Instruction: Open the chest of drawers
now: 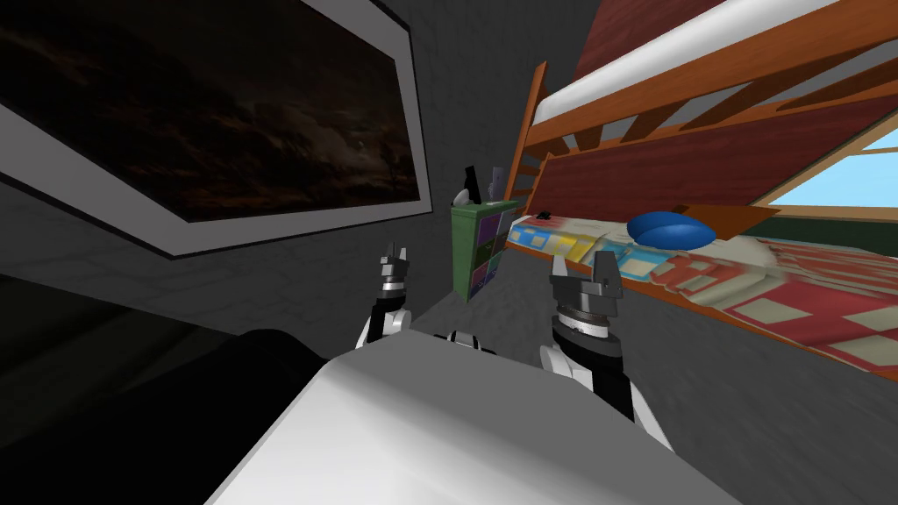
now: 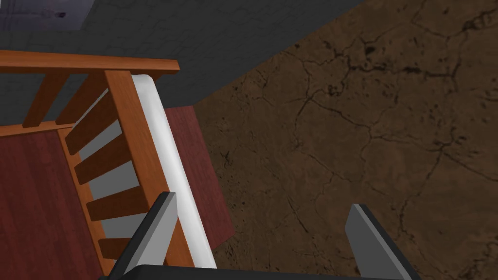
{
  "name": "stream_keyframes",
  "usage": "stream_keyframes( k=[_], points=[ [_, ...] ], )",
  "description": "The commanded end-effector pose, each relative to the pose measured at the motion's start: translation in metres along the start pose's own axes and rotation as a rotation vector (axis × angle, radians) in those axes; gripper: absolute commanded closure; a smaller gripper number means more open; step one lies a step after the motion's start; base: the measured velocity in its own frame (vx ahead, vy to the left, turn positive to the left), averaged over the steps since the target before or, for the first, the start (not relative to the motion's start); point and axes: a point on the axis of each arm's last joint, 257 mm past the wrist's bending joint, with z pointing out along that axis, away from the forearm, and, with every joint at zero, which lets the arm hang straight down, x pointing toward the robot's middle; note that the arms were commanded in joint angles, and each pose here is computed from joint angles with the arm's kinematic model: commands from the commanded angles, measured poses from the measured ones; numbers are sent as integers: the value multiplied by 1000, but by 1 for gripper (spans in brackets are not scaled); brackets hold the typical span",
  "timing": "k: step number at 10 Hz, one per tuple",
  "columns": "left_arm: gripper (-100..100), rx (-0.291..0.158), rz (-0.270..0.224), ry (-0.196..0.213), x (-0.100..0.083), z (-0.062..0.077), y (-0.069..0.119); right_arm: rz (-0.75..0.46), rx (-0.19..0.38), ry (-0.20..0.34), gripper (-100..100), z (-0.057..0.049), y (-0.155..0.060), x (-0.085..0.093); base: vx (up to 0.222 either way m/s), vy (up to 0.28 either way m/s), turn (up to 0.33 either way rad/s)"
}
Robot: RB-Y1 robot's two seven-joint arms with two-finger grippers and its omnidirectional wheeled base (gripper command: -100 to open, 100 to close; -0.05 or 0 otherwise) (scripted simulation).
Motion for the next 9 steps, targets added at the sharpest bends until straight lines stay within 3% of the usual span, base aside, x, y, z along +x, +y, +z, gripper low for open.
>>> stream_keyframes(
  k=[1,4,5,9],
  points=[
    [0,0,0,0,0,0,0,-89,-29,59,-100,6,1,15,55,2,-32],
    [0,0,0,0,0,0,0,-215,-88,118,-100,16,4,34,66,13,-44],
    [0,0,0,0,0,0,0,-226,-89,118,-100,16,4,34,55,9,-20],
    [0,0,0,0,0,0,0,-391,-181,172,-100,28,11,58,50,3,-42]
  ],
)
